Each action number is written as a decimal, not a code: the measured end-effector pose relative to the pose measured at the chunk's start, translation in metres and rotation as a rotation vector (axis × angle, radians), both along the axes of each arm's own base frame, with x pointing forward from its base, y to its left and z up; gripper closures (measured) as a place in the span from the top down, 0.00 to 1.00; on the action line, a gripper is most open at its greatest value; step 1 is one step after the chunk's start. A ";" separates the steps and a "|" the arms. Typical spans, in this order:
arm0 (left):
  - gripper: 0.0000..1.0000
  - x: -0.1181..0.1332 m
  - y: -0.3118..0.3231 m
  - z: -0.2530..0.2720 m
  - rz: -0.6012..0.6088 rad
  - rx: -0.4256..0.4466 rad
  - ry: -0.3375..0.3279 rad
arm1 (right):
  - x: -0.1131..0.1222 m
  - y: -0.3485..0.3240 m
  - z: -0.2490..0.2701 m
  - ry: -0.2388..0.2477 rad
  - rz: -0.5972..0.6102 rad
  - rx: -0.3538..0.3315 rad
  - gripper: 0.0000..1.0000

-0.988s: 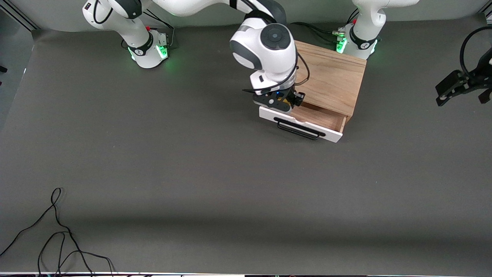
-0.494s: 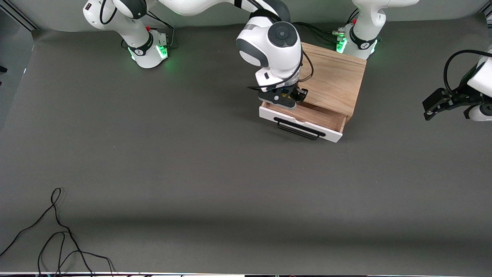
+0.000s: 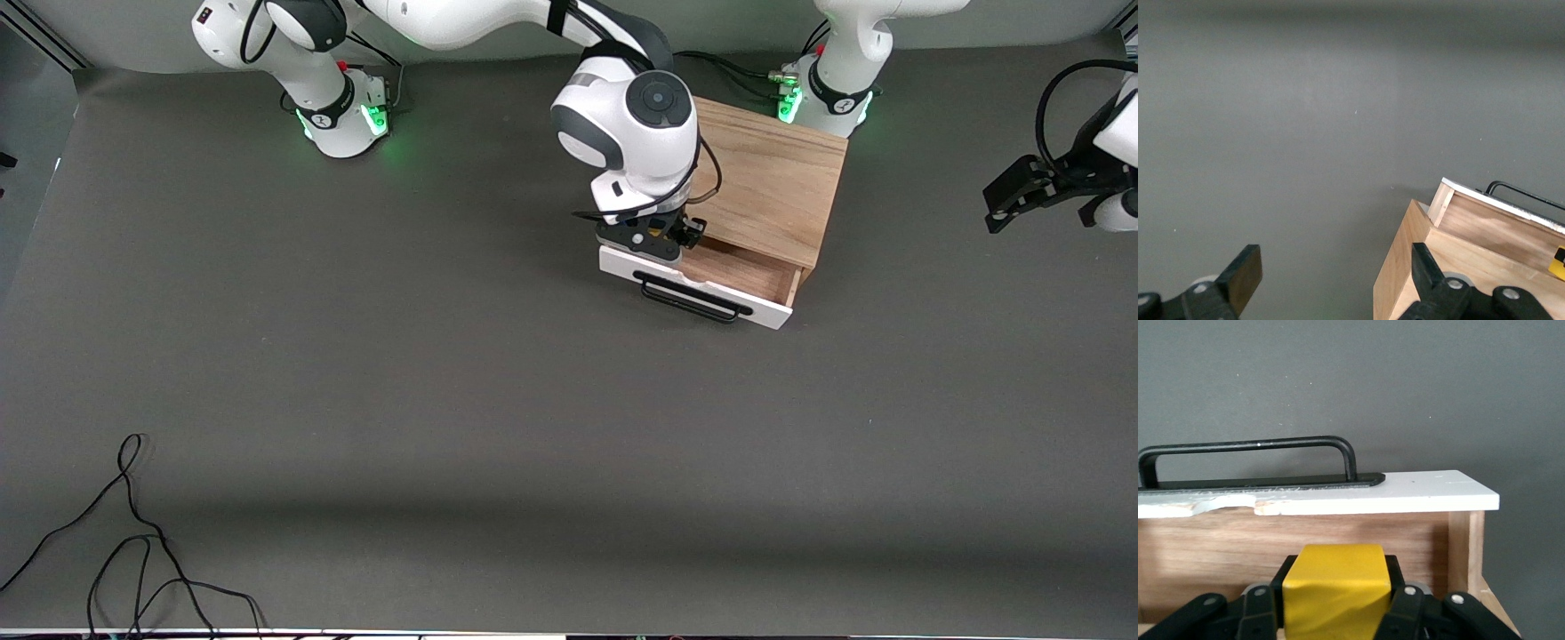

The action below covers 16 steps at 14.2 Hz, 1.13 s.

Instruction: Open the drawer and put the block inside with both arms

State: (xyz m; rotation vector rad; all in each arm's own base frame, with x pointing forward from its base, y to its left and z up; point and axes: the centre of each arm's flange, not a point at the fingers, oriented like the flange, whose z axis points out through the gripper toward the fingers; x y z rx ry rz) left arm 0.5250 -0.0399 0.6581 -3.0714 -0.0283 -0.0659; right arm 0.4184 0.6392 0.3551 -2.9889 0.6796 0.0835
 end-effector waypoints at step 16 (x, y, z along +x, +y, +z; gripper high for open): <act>1.00 -0.002 -0.004 -0.004 -0.001 0.003 0.024 | 0.001 0.008 0.023 -0.124 0.044 -0.012 1.00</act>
